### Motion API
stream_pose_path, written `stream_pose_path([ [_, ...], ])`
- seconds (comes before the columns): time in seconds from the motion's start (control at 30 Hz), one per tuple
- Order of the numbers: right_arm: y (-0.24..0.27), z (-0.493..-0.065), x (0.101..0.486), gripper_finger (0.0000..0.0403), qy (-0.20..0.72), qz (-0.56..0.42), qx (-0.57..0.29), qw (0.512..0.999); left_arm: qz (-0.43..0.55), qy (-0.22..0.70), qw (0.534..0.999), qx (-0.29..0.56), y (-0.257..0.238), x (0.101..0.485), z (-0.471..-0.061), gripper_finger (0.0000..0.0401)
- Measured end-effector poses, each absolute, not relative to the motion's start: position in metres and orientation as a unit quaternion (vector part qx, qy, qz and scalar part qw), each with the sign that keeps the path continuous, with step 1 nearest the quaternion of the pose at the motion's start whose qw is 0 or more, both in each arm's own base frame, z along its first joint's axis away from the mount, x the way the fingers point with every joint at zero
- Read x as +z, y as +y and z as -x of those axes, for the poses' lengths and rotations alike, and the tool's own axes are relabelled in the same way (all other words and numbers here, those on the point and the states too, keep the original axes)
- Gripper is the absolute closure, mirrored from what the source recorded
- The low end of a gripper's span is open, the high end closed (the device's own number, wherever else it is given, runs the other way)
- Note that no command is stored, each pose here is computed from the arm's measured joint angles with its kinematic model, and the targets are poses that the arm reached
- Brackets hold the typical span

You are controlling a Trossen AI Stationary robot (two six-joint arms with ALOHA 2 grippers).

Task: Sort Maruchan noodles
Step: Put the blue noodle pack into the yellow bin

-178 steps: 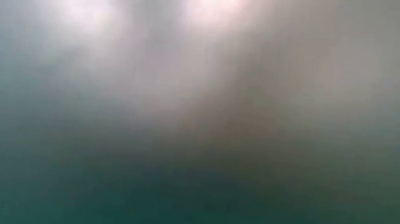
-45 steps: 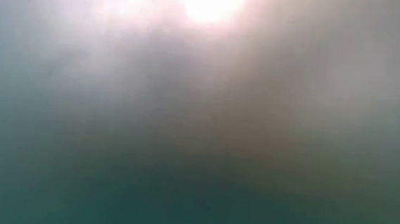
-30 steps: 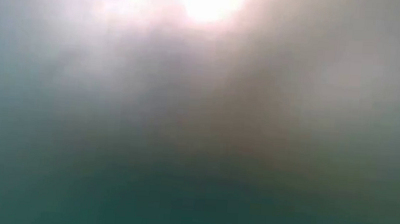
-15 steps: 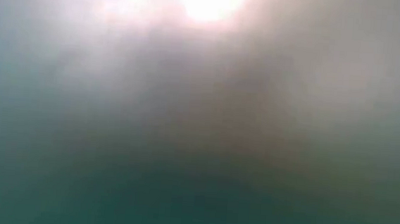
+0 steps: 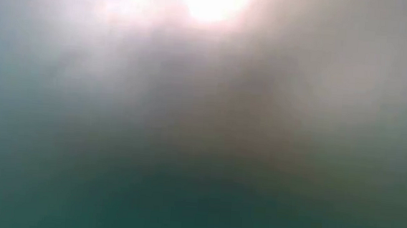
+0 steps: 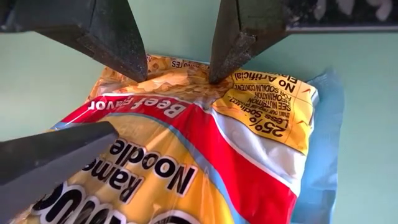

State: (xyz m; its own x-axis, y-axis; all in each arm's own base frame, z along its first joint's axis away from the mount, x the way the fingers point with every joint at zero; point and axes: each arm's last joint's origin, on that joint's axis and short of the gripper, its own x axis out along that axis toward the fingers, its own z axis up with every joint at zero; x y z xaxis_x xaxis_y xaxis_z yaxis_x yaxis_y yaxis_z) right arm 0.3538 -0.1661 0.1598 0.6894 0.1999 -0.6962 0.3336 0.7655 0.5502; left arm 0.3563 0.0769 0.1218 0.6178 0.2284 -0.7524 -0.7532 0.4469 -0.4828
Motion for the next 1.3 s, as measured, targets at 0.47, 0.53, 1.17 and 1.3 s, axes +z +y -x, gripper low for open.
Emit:
stream_pose_path([
  [0.47,-0.166,-0.354,0.159,0.0283,0.393,-0.342,-0.040,0.853,0.432,0.295,0.793,0.312,0.077,0.124,-0.357,0.0239],
  [0.53,-0.166,-0.353,0.159,0.0283,0.393,-0.342,-0.040,0.852,0.432,0.292,0.794,0.311,0.077,0.126,-0.357,0.0239],
  [1.17,-0.166,-0.329,0.176,0.0282,0.443,-0.306,-0.029,0.842,0.389,0.296,0.766,0.417,0.058,0.185,-0.317,0.0239],
  [1.3,-0.158,-0.317,0.193,0.0282,0.459,-0.286,-0.010,0.841,0.406,0.271,0.756,0.436,0.050,0.192,-0.314,0.0239],
])
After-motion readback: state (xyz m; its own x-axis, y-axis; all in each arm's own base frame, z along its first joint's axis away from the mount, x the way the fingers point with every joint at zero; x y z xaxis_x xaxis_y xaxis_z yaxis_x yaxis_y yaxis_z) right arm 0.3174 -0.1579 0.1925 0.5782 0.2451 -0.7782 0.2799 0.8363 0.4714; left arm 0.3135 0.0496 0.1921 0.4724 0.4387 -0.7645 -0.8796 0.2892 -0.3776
